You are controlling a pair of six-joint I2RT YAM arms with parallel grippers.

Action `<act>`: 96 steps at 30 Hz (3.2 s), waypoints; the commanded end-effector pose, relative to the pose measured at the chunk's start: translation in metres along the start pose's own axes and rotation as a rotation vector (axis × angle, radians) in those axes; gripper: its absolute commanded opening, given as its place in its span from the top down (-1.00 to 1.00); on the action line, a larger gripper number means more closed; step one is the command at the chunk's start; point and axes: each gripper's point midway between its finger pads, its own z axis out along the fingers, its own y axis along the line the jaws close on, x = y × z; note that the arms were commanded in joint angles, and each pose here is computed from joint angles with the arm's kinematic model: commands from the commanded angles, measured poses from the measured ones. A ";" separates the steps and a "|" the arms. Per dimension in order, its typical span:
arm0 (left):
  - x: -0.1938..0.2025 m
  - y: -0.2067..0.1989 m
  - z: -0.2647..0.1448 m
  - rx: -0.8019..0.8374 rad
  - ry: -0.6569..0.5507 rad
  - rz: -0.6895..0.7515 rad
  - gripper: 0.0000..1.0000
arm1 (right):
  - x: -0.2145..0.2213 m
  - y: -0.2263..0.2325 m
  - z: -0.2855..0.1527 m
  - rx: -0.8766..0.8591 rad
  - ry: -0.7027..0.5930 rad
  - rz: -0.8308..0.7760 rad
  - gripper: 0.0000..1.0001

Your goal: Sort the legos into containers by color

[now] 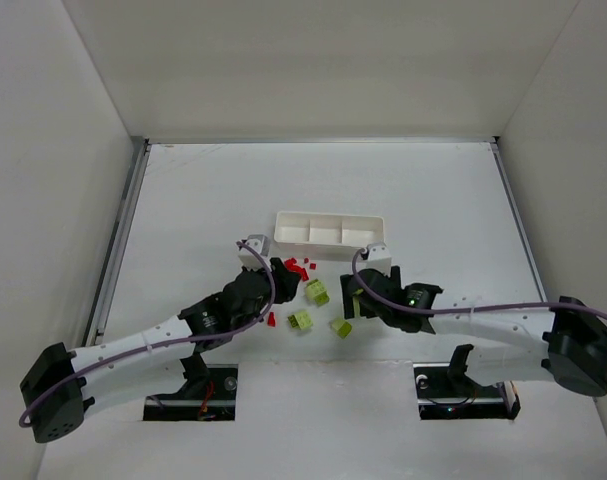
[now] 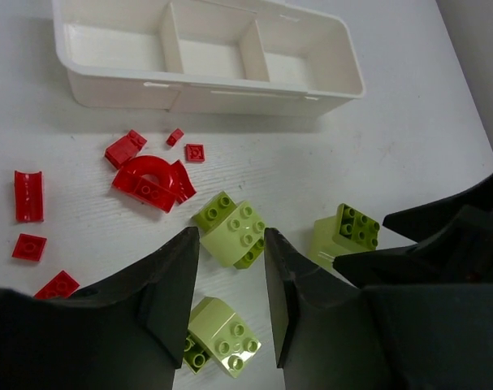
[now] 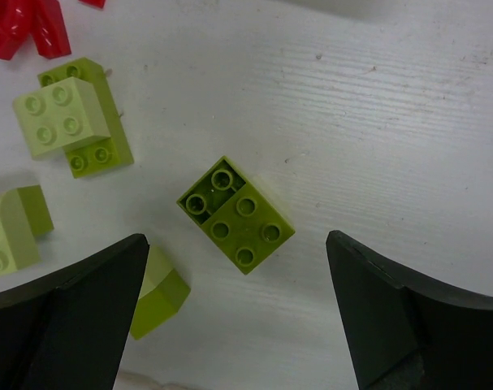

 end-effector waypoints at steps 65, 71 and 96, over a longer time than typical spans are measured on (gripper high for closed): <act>-0.079 -0.077 0.001 0.333 -0.214 -0.430 -0.05 | -0.174 0.089 -0.050 -0.683 -0.350 0.645 0.55; -0.088 -0.069 -0.001 0.365 -0.254 -0.578 -0.29 | -0.177 0.094 -0.059 -0.773 -0.337 0.740 0.55; -0.111 -0.068 0.004 0.517 -0.179 -1.009 -0.32 | -0.210 0.121 -0.068 -0.994 -0.321 0.958 0.54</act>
